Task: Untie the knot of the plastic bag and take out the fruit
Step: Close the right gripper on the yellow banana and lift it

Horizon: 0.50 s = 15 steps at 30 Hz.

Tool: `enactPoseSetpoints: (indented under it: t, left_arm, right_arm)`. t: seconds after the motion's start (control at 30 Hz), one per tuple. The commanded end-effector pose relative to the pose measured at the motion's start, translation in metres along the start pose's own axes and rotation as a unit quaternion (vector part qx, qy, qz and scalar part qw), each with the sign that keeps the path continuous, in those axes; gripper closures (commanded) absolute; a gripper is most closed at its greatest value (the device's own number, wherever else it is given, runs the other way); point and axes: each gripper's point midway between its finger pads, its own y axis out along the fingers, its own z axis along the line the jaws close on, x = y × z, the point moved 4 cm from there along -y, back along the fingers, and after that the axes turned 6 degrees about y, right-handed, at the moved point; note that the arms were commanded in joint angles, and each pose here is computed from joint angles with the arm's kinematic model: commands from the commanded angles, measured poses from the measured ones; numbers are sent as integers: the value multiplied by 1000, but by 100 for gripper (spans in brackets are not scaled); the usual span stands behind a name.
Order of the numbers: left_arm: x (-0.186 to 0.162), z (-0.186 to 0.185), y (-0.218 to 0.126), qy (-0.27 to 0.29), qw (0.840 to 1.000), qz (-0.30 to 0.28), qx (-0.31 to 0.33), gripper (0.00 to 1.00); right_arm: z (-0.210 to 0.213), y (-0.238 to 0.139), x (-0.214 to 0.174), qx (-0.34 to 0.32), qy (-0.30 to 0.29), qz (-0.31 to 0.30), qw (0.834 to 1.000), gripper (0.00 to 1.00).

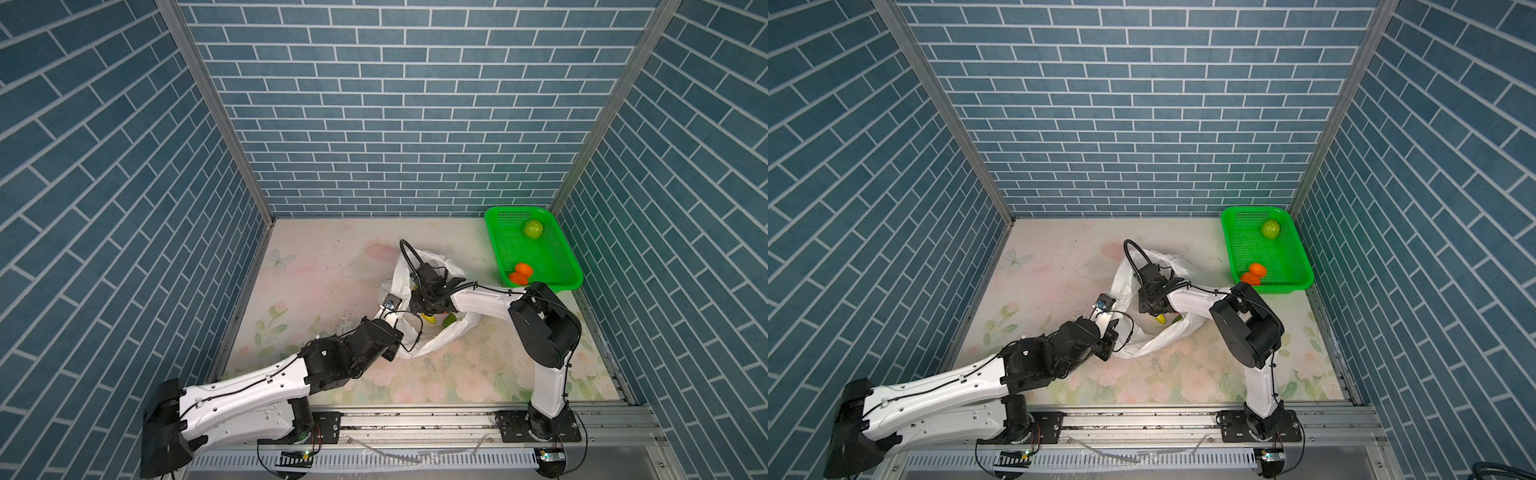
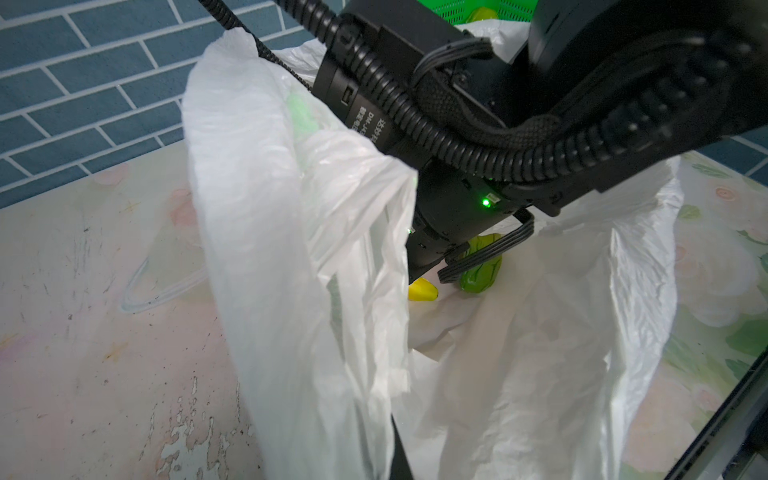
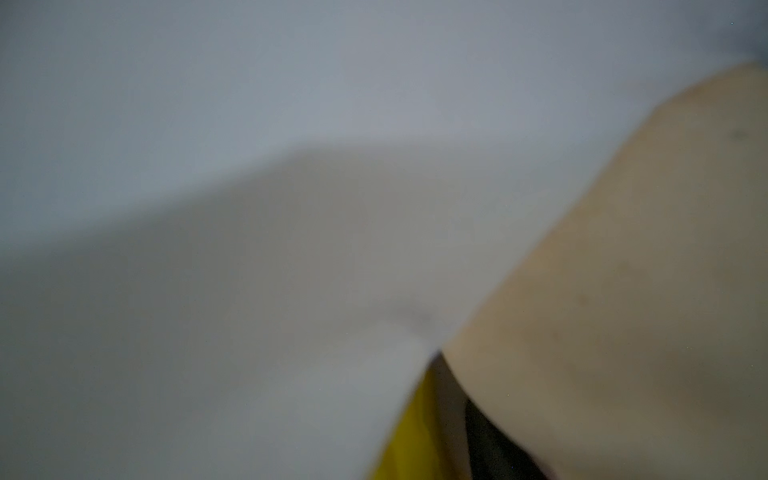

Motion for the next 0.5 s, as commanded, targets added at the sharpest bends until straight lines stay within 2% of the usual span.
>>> enactPoseSetpoints:
  t: [0.0, 0.23, 0.47]
  left_arm:
    - [-2, 1, 2, -2, 1000, 2, 3, 100]
    - [-1, 2, 3, -2, 1000, 1, 6, 100]
    - [0, 3, 3, -3, 1000, -3, 12, 100]
  right_arm:
    - [8, -1, 9, 9, 6, -3, 1000, 53]
    - [11, -13, 13, 19, 4, -12, 1000, 72]
    - [22, -40, 9, 62, 0, 1, 998, 76]
